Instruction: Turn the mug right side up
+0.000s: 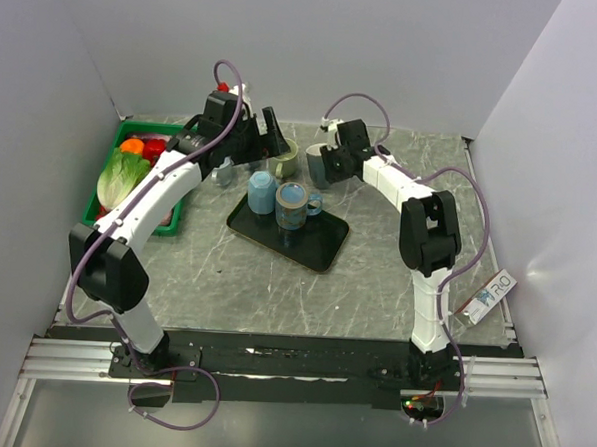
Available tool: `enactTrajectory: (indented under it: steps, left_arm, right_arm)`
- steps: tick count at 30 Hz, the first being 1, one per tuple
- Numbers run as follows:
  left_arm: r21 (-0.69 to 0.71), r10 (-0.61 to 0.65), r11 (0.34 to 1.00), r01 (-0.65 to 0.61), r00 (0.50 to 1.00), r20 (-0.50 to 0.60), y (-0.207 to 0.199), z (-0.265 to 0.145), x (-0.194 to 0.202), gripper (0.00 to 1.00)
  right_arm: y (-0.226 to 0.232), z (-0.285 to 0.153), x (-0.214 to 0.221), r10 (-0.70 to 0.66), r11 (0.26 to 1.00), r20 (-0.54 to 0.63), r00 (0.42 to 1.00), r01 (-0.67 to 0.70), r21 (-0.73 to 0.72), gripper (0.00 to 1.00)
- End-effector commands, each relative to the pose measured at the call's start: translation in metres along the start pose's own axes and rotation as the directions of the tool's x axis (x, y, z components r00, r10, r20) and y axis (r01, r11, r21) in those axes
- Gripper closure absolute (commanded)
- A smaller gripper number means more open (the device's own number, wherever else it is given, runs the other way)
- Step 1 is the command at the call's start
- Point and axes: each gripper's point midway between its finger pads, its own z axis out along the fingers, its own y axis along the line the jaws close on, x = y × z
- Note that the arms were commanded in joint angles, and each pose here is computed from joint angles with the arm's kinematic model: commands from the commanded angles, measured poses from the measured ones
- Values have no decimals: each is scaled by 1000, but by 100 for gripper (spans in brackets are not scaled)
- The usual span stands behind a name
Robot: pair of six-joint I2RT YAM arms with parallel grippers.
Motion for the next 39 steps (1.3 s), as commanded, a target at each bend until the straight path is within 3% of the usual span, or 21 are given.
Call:
enactTrajectory:
  steps: [1, 8, 12, 14, 17, 20, 26, 31, 35, 38, 39]
  left_arm:
    - [40, 15, 999, -16, 999, 30, -13, -6, -16, 4]
    - [47, 15, 999, -16, 1000, 28, -13, -6, -15, 4]
    - [43, 14, 999, -15, 1000, 28, -11, -7, -15, 4]
    - [45, 12, 999, -13, 999, 31, -11, -8, -15, 4]
    - [44, 12, 999, -13, 999, 32, -11, -8, -15, 4]
    - [43, 7, 999, -9, 999, 32, -11, -9, -15, 4]
    - [47, -2, 999, 1, 999, 40, -12, -9, -15, 4]
    - [60, -10, 998, 7, 999, 50, -16, -4, -22, 4]
    - [71, -11, 997, 7, 998, 55, -20, -2, -26, 4]
    - [79, -15, 997, 11, 998, 55, -22, 1, -28, 4]
    - [75, -16, 997, 12, 999, 50, -21, 4, -27, 4]
  right_arm:
    - [2, -11, -55, -7, 1000, 146, 989, 7, -3, 66]
    - [2, -13, -57, 6, 1000, 127, 992, -6, -3, 64]
    - [3, -11, -52, 4, 1000, 97, 995, -3, -14, 84]
    - [2, -13, -57, 16, 1000, 99, 995, -15, -8, 84]
    - [5, -20, -64, 43, 999, 116, 992, -41, -20, 77]
    - [6, -32, -79, 76, 997, 165, 983, -73, -25, 61]
    - [4, -40, -118, 126, 992, 271, 954, -120, -38, 39]
    - [-4, -36, -146, 175, 984, 362, 915, -164, -62, 32]
    - [-12, -25, -161, 299, 952, 384, 873, -245, -185, 27]
    - [-20, -27, -168, 452, 880, 340, 824, -351, -319, 26]
    - [-19, -33, -175, 528, 830, 325, 785, -396, -393, 26]
